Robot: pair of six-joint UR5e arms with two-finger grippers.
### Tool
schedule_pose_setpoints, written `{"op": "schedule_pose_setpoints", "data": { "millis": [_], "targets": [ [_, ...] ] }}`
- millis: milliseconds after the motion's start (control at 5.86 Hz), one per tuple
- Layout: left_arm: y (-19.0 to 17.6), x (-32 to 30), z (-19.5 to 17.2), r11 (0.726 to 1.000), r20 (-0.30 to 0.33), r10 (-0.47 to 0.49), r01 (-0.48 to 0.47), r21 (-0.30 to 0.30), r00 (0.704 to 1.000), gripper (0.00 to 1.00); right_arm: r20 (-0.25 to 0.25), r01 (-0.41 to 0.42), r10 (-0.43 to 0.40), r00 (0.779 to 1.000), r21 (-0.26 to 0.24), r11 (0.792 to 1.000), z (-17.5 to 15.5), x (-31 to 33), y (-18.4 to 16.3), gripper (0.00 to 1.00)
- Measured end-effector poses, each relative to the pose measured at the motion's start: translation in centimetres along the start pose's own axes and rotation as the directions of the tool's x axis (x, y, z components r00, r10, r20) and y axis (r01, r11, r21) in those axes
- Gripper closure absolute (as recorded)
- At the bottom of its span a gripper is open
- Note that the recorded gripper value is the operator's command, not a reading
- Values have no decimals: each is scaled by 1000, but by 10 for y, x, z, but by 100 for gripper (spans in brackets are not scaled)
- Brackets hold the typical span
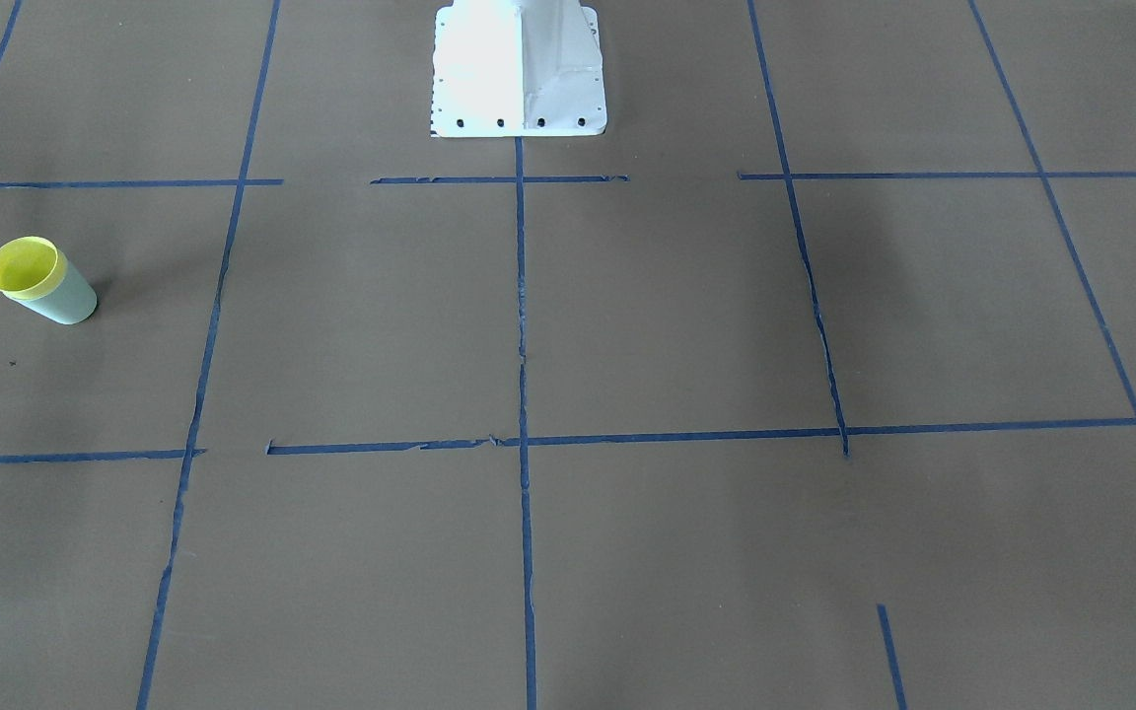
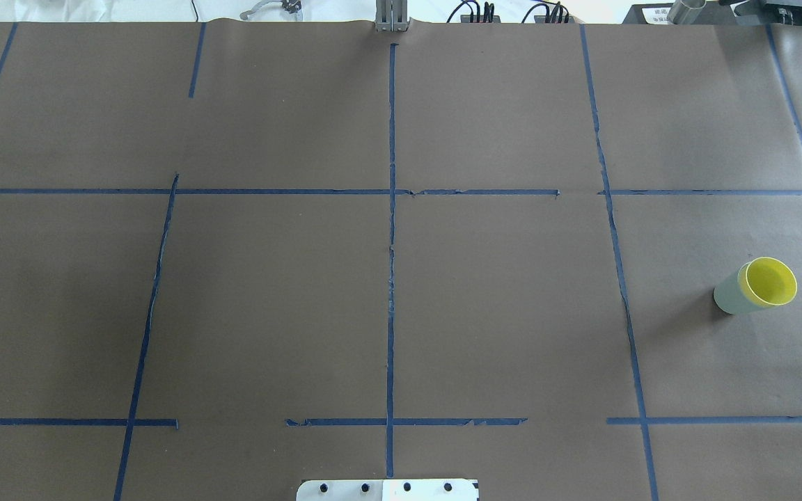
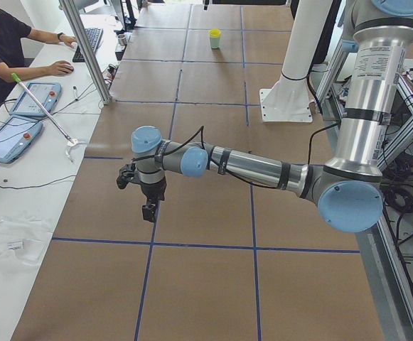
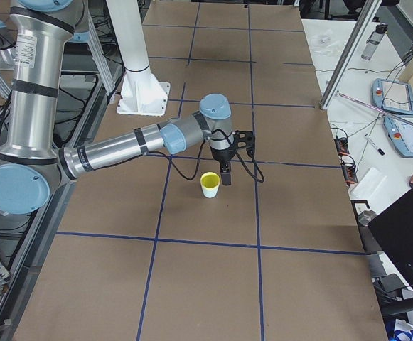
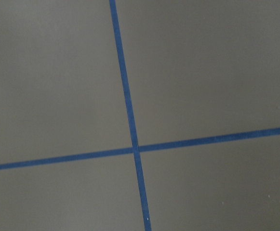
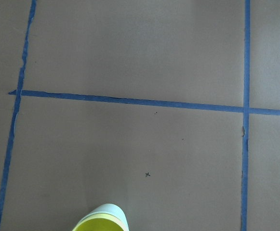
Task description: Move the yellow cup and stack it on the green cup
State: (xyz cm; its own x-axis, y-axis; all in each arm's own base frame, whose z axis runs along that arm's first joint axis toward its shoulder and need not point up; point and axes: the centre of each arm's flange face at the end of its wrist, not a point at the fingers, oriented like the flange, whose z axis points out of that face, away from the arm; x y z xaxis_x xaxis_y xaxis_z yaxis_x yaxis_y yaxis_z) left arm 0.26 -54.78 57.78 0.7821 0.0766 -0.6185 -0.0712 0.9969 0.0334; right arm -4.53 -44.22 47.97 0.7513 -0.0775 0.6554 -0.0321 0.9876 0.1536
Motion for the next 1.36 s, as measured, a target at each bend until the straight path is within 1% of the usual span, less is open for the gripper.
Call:
{"op": "schedule_pose_setpoints", "data": {
  "millis": [171,341,512,682,853,1024,1194,1365],
  "targets": [
    [15,-27,-10,990,-75,-120,114,-81,990,0,-8,12,-12,1000,-56,998,-10,-4,-18,0],
    [33,-48,-9,974,-108,-198,184,-129,974,0,-13,6,-8,1000,-92,996,-19,-14,-31,0],
    [47,-60,-3,966,-115,-229,211,-148,967,0,-13,8,-9,1000,-106,994,-23,-22,-39,0],
    [52,-62,-3,967,-117,-229,212,-143,966,0,-9,15,-16,1000,-108,994,-25,-28,-42,0],
    [52,-61,-6,969,-119,-223,207,-133,968,0,7,20,-19,1000,-107,994,-29,-32,-41,0],
    [51,-59,-10,971,-119,-220,205,-124,968,0,36,21,-17,999,-115,993,-30,-36,-38,0],
    [51,-59,-12,971,-119,-220,206,-119,968,0,55,17,-10,998,-129,991,-28,-35,-30,0],
    [57,-61,-13,976,-121,-200,187,-114,972,0,63,19,-11,998,-137,990,-29,-35,-17,0]
  ]
}}
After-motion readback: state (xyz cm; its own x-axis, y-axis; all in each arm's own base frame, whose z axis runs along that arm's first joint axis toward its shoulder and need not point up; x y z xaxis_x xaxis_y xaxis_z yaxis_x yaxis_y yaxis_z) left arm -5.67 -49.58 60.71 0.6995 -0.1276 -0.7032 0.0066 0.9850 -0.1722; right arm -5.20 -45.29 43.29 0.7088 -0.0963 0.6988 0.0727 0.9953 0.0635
